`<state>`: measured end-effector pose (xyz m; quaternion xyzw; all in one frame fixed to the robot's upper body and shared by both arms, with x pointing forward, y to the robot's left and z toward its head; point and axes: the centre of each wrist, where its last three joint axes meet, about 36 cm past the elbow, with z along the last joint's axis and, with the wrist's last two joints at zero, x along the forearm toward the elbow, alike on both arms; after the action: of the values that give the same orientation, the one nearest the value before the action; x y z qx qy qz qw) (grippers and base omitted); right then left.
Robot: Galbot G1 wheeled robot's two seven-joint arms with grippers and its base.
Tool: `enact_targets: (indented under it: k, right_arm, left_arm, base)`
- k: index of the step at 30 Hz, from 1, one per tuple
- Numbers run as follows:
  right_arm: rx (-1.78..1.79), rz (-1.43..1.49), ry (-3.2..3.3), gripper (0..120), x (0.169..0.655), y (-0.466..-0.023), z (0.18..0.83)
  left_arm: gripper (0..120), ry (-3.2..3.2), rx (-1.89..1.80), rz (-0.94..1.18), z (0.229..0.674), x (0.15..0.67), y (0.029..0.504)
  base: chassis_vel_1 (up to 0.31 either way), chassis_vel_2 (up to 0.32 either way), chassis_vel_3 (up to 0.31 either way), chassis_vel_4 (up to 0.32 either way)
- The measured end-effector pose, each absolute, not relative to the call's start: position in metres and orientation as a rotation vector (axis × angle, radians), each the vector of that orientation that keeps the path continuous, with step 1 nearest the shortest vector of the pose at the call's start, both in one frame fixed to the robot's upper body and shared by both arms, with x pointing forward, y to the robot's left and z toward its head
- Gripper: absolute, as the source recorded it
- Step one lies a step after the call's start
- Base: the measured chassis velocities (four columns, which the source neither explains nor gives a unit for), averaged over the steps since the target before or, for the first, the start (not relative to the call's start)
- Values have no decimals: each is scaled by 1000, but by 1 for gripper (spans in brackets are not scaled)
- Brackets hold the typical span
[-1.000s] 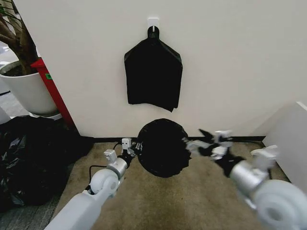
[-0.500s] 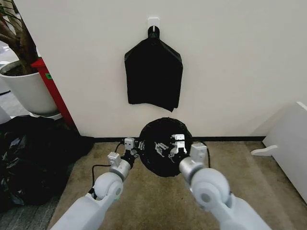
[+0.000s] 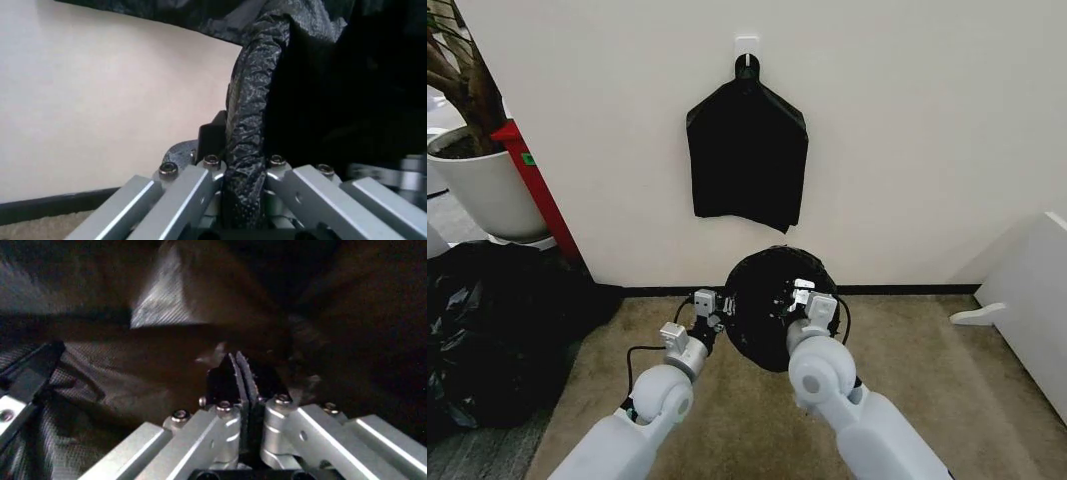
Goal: Place the garbage bag over the trash bin.
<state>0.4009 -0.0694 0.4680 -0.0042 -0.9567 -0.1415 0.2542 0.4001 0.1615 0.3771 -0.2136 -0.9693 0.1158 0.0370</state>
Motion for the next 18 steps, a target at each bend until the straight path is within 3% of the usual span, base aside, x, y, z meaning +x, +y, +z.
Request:
enact_targets:
  k: [18]
  right_arm:
    - [-201,-363,-2522,0,457,-93,435]
  left_arm:
    - [2,-2998,-797,339,382,394,150]
  base:
    - [0,0,0,0]
